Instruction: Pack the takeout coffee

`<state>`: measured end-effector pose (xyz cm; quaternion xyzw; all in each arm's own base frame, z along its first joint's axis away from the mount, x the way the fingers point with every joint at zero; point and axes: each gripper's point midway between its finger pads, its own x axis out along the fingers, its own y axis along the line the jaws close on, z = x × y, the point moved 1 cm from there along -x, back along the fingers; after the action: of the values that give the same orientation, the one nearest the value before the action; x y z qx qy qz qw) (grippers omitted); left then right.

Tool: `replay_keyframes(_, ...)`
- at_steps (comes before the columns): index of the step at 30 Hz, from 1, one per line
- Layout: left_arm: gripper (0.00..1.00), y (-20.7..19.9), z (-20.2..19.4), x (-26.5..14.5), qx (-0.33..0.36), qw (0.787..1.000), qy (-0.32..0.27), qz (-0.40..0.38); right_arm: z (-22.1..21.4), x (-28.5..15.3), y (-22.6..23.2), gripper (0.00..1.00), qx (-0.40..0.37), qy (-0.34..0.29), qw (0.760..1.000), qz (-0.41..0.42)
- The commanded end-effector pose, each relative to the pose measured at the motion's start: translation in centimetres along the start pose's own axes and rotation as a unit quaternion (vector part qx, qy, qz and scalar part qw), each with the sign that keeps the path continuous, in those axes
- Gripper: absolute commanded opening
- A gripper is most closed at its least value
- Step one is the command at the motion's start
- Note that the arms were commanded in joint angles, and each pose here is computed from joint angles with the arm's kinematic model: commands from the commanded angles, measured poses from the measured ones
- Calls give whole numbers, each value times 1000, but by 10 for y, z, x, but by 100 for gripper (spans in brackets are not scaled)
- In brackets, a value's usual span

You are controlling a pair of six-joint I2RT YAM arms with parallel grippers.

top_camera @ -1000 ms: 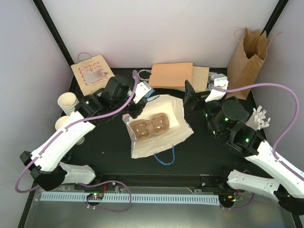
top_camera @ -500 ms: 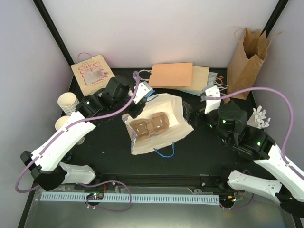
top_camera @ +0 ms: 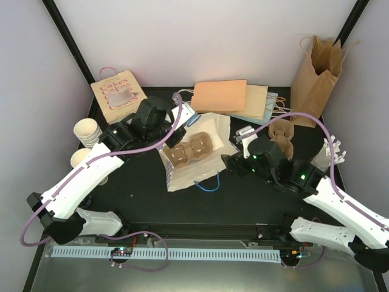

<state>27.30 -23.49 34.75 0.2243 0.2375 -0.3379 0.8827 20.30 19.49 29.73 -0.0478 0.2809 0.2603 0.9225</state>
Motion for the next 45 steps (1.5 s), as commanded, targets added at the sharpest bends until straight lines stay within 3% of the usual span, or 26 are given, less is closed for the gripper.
replay_keyframes(1,2,1,9,-1,12,999,-31,5,-18,16,14,99,12,35,999,32)
replay_keyframes(9,2,-15,-4,9,-7,999,-28,-33,-62,35,9,98,16,91,996,16)
replay_keyframes(17,1,-28,-14,12,-14,998,-19,-58,-90,29,18,94,-8,109,993,49)
replay_keyframes(37,2,-60,-37,-14,22,991,-20,-132,-109,11,91,94,-89,108,976,165)
replay_keyframes(45,4,-72,-50,-24,28,987,-25,-158,-123,6,101,94,-76,111,968,211)
